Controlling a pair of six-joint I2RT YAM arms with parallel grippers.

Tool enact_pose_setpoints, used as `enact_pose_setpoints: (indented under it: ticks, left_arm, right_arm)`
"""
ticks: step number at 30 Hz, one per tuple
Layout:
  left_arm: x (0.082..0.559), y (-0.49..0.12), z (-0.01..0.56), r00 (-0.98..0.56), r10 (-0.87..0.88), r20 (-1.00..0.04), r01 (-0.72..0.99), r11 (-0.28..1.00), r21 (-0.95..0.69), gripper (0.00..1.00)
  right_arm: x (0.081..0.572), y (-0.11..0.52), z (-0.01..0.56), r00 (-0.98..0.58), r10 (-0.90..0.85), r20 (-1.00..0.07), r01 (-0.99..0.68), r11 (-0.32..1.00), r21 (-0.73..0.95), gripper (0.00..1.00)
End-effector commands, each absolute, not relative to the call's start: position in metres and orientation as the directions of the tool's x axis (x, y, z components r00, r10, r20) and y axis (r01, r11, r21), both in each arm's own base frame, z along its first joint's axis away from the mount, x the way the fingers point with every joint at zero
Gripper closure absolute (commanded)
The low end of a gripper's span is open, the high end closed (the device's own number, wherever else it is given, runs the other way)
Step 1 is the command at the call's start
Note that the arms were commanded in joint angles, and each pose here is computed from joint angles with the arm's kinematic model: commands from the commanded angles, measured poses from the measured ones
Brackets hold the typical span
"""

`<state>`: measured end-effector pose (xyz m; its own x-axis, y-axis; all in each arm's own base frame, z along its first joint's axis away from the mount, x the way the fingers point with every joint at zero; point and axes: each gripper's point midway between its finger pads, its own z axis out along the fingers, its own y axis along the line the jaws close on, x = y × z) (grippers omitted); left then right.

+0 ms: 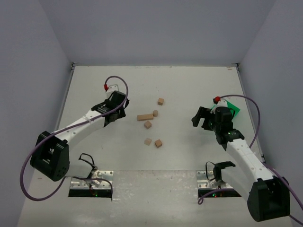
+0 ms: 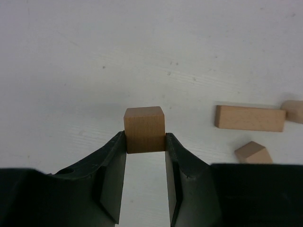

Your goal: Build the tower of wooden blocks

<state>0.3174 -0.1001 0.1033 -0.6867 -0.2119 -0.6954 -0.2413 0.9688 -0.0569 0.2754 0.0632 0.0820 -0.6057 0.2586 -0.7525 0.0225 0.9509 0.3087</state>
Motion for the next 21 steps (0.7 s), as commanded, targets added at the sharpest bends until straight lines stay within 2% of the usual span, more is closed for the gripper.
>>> enact_pose_setpoints:
  ticks: [1, 3, 5, 10, 14, 16, 21]
  left_arm:
    - [0.333, -0.12, 0.121, -0.62, -0.158, -0.769, -0.101, 0.987, -0.122, 1.0]
    - [0.336, -0.129, 0.114, -0.628, -0.062, -0.776, 0.026, 0.995, -0.101, 0.99]
    - [0.342, -0.124, 0.108, -0.625, -0.027, -0.78, 0.071, 0.993, -0.091, 0.96]
    - [0.361, -0.108, 0.097, -0.644, -0.095, -0.759, 0.065, 0.982, -0.178, 0.96]
    - [0.363, -0.097, 0.076, -0.672, -0.062, -0.738, 0.048, 0.991, -0.128, 0.95]
    - [0.365, -0.089, 0.063, -0.688, -0.063, -0.723, 0.009, 0.995, -0.096, 0.84]
    - [0.371, -0.083, 0.038, -0.726, -0.074, -0.684, -0.007, 0.995, -0.1, 0.87]
  right_arm:
    - [0.284, 0.078, 0.091, -0.583, 0.292, -0.758, -0.032, 0.924, 0.381, 0.01]
    - [0.284, 0.08, 0.088, -0.59, 0.297, -0.751, -0.034, 0.92, 0.39, 0.01]
    - [0.282, 0.083, 0.087, -0.597, 0.294, -0.746, -0.047, 0.916, 0.399, 0.01]
    - [0.285, 0.085, 0.088, -0.587, 0.292, -0.755, -0.064, 0.913, 0.403, 0.01]
    - [0.284, 0.084, 0.087, -0.579, 0.296, -0.76, -0.061, 0.913, 0.402, 0.01]
    - [0.285, 0.086, 0.088, -0.577, 0.296, -0.761, -0.071, 0.91, 0.408, 0.01]
    - [0.283, 0.088, 0.086, -0.586, 0.29, -0.756, -0.082, 0.908, 0.411, 0.01]
